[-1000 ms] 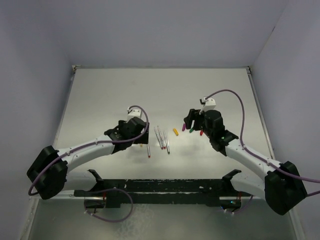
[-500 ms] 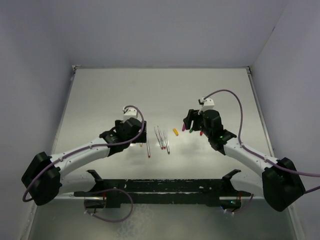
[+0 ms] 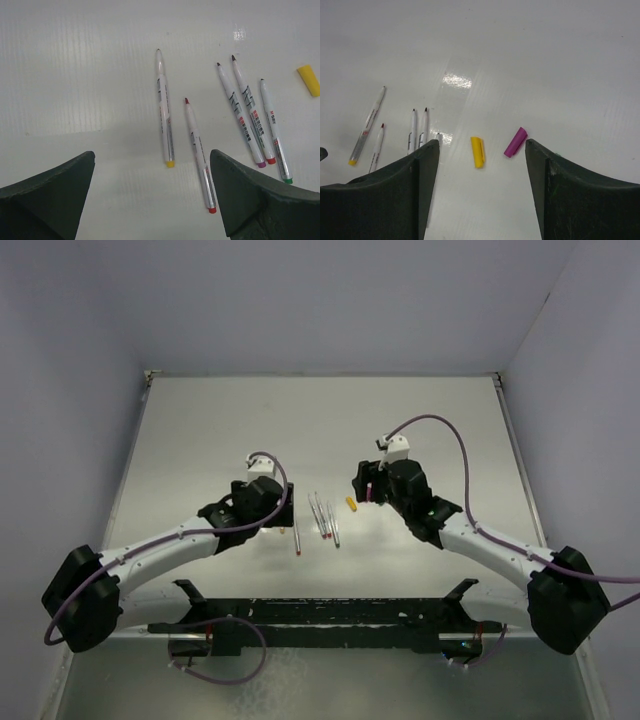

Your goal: Insert the pens into the pen caps

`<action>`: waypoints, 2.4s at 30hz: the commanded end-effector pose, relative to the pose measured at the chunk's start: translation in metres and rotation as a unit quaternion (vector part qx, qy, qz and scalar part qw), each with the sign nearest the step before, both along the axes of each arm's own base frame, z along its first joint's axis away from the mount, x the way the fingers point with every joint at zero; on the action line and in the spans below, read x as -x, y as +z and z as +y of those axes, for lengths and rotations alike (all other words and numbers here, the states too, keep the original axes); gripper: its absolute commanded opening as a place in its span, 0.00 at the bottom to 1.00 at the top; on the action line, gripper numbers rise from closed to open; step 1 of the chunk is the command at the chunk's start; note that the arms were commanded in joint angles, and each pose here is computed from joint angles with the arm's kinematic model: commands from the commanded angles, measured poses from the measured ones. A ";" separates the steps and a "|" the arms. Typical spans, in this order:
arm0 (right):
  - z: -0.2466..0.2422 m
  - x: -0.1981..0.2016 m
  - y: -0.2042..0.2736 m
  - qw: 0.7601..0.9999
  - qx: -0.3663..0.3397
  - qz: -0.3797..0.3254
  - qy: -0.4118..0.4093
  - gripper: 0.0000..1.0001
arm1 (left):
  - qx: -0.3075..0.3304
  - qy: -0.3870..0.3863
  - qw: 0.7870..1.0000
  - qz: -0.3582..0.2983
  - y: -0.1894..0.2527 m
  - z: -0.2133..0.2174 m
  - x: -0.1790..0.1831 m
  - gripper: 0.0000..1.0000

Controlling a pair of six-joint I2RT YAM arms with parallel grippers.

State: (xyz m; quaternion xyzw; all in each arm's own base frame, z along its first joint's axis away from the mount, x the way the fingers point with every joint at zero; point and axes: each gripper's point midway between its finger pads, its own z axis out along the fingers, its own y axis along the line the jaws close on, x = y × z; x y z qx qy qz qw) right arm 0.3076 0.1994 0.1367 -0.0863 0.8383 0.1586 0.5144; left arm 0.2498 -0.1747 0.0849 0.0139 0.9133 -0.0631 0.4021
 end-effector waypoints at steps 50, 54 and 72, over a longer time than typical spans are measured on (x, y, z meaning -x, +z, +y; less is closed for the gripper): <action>-0.001 -0.012 0.003 0.999 0.002 -0.023 -0.036 0.61 | -0.021 0.040 0.992 0.122 -0.040 -0.016 -0.042 0.74; -0.001 -0.012 0.000 0.999 0.001 -0.020 -0.038 0.62 | -0.033 0.044 0.990 0.131 -0.046 -0.014 -0.042 0.74; -0.003 -0.009 0.006 0.999 -0.009 -0.020 -0.042 0.61 | -0.052 0.029 0.984 0.166 -0.057 -0.012 -0.035 0.38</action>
